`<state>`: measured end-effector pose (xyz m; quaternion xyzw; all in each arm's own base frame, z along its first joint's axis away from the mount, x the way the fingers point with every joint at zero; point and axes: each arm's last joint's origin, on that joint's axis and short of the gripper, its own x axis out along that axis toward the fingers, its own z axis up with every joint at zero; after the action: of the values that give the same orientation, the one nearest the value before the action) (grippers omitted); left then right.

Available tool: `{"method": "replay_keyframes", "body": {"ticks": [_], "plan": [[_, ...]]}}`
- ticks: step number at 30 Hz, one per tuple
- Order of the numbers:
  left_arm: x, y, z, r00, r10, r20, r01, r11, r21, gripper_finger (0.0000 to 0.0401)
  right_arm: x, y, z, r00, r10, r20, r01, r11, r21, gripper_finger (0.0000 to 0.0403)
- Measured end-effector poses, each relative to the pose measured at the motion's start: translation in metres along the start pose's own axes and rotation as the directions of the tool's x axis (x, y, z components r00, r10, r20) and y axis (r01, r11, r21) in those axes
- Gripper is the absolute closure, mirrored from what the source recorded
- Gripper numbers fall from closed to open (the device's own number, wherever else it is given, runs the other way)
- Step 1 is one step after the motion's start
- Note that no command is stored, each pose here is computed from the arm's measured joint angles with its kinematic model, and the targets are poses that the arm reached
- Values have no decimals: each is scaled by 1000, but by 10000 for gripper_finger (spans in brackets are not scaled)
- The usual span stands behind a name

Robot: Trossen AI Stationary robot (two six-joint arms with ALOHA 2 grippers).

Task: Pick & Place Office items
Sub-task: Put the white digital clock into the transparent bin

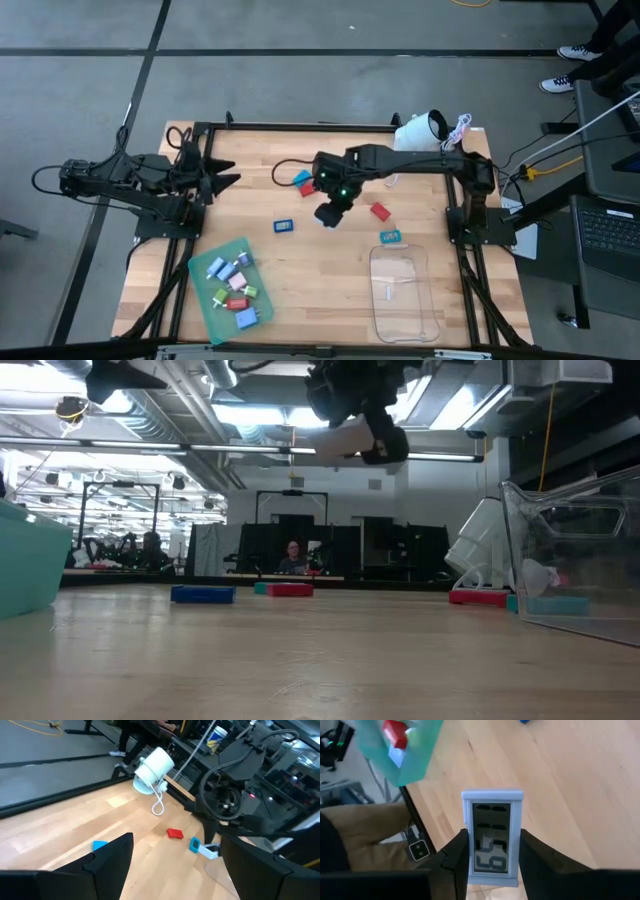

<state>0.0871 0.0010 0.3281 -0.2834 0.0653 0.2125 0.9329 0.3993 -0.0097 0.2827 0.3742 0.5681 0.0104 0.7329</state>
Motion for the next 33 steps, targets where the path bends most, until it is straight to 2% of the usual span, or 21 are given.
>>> {"method": "replay_keyframes", "body": {"ticks": [6,15,21,26,29,33], "plan": [[0,-1,-1,998,-48,-39,48,999,5,107,12,12,-17,997,-64,-51,68,994,89,272],[0,-3,-2,993,-93,-76,97,994,58,107,34,47,-81,933,-196,-301,250,956,154,272],[0,-3,-3,988,-119,-98,126,989,72,107,28,74,-116,932,-206,-299,284,926,248,272],[0,-4,-3,987,-124,-102,132,989,70,107,29,87,-147,910,-300,-285,386,864,322,272],[0,-4,-3,986,-131,-108,139,988,66,107,41,87,-171,889,-353,-293,449,801,395,272],[0,-4,-3,985,-132,-107,139,988,64,107,61,83,-199,916,-344,-207,399,715,574,272]]}}
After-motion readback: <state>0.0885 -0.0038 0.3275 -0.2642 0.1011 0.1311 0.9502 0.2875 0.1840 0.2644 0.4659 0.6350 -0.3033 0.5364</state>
